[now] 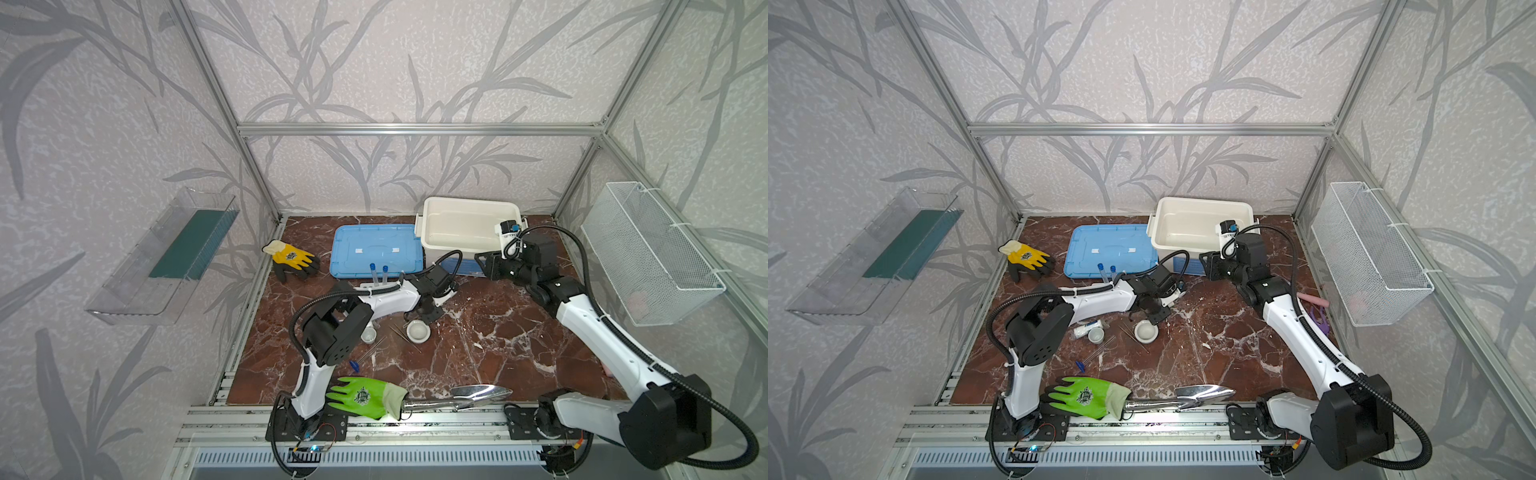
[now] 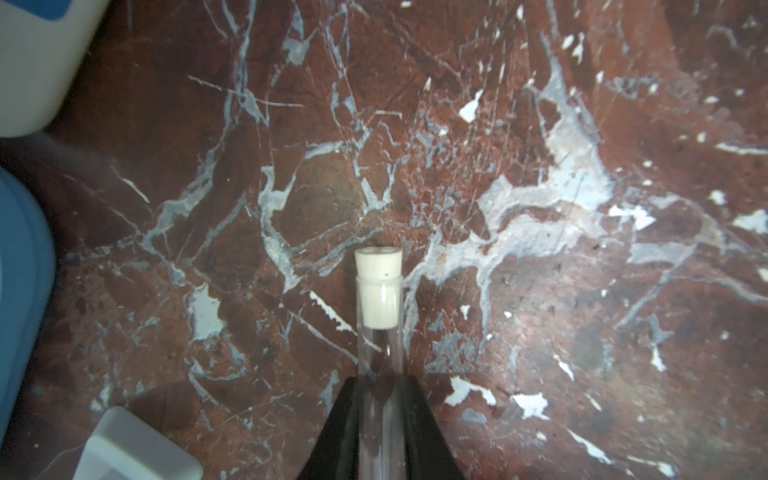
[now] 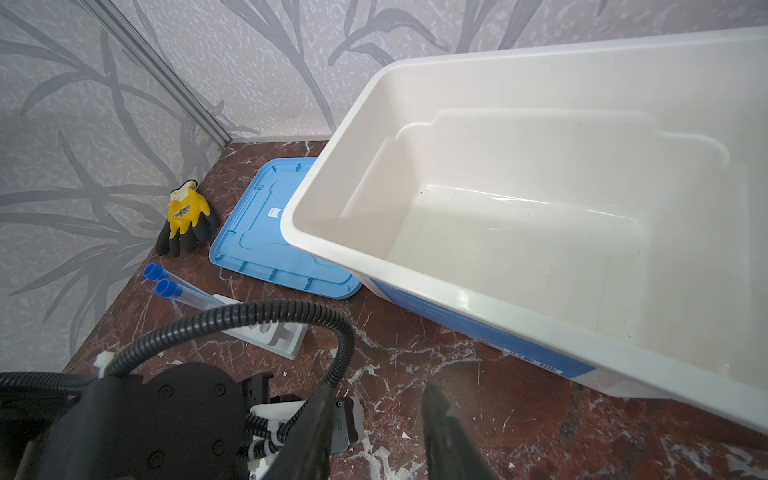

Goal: Organize the chemistry lab equipment
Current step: 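Lift the tube upright toward the right gripper while the right gripper approaches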

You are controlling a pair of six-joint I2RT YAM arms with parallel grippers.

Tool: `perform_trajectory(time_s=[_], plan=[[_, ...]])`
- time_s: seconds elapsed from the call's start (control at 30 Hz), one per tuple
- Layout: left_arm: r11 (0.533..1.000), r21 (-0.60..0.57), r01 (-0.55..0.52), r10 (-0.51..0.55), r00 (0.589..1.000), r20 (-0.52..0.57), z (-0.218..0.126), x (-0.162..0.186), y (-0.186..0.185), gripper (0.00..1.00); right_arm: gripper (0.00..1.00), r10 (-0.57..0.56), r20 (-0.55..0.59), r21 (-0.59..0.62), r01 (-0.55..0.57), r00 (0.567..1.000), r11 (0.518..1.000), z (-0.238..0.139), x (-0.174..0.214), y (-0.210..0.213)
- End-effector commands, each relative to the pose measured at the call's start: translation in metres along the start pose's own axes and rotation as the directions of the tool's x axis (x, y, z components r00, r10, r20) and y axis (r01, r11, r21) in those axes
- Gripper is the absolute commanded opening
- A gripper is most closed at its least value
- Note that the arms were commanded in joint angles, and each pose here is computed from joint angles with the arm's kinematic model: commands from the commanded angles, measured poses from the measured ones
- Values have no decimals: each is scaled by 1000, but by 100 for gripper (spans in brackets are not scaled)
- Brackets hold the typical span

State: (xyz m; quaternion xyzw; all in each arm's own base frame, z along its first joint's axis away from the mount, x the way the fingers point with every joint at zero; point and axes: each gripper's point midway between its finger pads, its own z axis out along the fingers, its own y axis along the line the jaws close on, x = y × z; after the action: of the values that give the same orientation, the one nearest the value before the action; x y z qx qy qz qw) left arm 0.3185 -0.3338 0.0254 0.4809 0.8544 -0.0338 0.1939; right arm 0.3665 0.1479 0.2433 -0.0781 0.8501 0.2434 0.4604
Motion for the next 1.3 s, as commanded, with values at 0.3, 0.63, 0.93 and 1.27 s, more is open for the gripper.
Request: perform_trajectory(time_s=[0.3, 0.63, 0.93, 1.27], plan=[[999, 12, 29, -31, 989, 148, -43, -27, 10, 15, 37, 40, 9, 16, -40, 999, 999, -12, -1, -5], [985, 101, 140, -169, 900, 403, -121, -51, 28, 16, 44, 111, -77, -163, -122, 991, 979, -4, 8, 14], [934, 289, 210, -345, 740, 577, -184, -47, 43, 17, 48, 66, -149, -389, -120, 987, 913, -5, 7, 58], [919, 350, 181, -370, 701, 610, -210, -44, 33, 17, 49, -63, -128, -519, -13, 990, 854, -7, -5, 120]])
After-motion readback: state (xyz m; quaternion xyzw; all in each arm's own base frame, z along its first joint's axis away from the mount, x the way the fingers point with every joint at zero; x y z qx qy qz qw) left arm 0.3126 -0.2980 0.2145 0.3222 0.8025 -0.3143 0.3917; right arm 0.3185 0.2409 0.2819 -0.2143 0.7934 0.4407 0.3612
